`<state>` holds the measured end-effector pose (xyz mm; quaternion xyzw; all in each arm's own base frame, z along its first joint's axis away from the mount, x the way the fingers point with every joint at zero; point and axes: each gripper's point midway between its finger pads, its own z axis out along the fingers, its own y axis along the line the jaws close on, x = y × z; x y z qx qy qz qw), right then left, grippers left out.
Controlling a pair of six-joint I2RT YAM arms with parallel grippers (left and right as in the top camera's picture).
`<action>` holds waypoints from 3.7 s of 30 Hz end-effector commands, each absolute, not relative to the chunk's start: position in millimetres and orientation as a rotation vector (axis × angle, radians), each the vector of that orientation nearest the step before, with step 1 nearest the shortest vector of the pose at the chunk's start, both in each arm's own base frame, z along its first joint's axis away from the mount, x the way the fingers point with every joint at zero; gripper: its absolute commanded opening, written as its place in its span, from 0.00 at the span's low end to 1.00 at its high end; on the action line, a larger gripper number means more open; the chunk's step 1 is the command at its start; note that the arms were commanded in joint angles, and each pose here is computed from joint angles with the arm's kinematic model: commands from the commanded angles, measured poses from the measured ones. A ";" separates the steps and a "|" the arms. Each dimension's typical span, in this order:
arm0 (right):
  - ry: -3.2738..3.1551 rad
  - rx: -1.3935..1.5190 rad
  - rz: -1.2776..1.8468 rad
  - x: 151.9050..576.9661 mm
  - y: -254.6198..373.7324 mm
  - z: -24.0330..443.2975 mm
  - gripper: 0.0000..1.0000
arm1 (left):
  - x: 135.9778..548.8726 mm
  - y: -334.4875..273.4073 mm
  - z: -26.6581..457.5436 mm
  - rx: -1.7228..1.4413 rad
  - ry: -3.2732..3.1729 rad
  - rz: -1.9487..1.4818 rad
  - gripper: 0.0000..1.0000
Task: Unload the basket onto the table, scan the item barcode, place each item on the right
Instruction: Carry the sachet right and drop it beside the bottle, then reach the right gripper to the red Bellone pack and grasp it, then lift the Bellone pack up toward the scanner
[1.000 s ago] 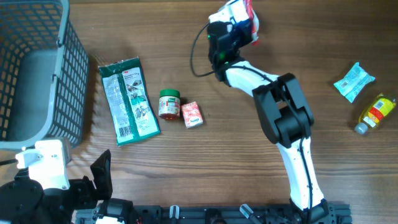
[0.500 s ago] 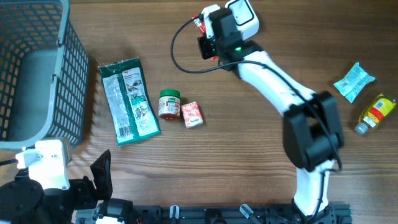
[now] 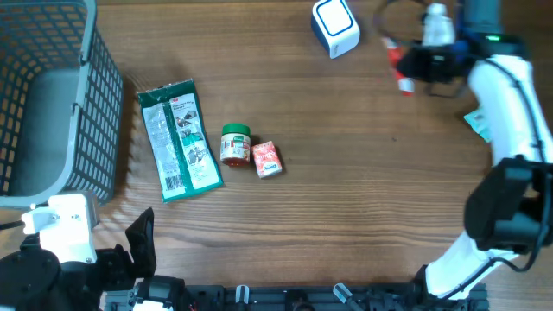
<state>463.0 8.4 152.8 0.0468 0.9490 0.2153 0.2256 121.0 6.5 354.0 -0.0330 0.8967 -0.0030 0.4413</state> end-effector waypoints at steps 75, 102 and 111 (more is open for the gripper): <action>2.868 -0.800 0.846 327.5 289.3 -15.7 0.26 | 121.0 6.0 354.7 -0.070 2.223 -0.005 1.00; 2.007 -0.474 2.057 384.1 198.0 177.5 0.04 | 121.0 6.0 354.7 -0.070 2.223 -0.006 1.00; 1.954 -0.292 2.024 407.3 136.6 184.7 0.04 | 121.0 6.0 354.7 -0.070 2.223 -0.005 1.00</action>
